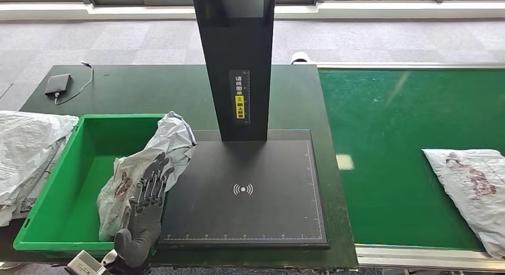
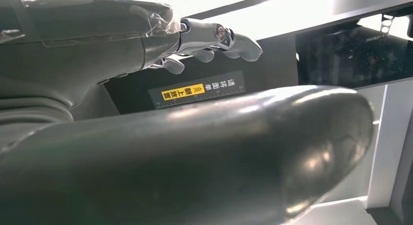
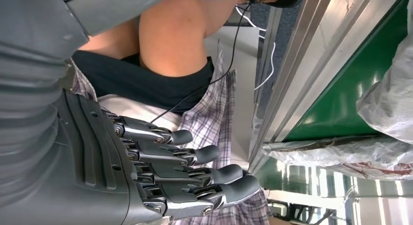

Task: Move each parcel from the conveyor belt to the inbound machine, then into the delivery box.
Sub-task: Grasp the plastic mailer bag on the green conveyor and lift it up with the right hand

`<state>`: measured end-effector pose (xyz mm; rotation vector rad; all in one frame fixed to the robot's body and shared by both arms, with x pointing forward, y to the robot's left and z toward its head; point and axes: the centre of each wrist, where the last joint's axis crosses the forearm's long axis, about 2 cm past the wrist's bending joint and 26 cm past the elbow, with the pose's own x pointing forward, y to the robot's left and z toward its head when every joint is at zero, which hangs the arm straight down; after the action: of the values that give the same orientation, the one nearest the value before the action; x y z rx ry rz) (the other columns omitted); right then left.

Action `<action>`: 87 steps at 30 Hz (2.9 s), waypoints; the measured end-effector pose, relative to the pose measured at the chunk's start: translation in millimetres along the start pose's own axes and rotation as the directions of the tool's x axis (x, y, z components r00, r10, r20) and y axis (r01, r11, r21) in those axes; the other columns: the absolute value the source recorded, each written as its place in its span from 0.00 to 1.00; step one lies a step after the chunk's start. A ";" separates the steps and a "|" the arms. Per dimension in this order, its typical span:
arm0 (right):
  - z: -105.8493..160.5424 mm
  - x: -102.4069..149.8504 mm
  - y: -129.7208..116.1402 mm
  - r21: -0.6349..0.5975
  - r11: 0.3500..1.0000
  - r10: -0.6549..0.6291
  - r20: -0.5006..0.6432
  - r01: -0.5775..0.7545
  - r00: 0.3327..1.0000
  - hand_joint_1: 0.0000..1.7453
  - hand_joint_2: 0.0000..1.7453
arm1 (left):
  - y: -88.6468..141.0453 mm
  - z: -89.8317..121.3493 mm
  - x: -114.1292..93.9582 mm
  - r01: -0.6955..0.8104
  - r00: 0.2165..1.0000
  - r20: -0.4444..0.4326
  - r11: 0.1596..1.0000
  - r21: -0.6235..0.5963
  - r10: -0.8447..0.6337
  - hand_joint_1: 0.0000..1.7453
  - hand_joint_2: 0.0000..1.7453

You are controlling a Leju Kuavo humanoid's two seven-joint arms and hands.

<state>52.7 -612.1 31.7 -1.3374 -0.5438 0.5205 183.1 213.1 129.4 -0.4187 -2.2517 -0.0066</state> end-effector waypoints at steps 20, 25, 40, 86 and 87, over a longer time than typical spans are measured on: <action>-56.0 64.5 -12.4 -0.051 0.995 -0.088 -0.041 0.085 0.995 0.00 1.00 | -0.5 1.8 5.0 0.052 0.999 0.002 0.998 0.036 -0.052 0.00 0.00; -85.6 100.6 -35.2 -0.082 0.985 -0.156 -0.005 0.155 0.988 0.00 1.00 | -2.2 2.7 5.4 0.052 0.999 -0.003 0.999 0.011 -0.052 0.00 0.00; -121.0 236.0 -80.4 -0.035 0.966 -0.243 0.211 0.256 0.947 0.00 1.00 | -10.9 -0.9 3.7 0.079 0.997 -0.008 0.997 0.012 -0.079 0.00 0.00; -97.7 294.5 -51.0 0.287 0.951 0.060 0.186 -0.113 0.981 1.00 1.00 | -3.9 6.4 8.6 0.079 0.997 -0.018 0.993 0.084 -0.077 0.00 0.00; -97.4 295.6 -51.2 0.268 0.959 0.040 0.200 -0.094 0.979 1.00 1.00 | -3.8 6.6 8.7 0.081 0.997 -0.019 0.993 0.085 -0.080 0.00 0.00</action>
<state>344.1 -505.5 88.4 -1.0471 -0.5622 0.7598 171.9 213.0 132.0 -0.2811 -2.2432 0.0444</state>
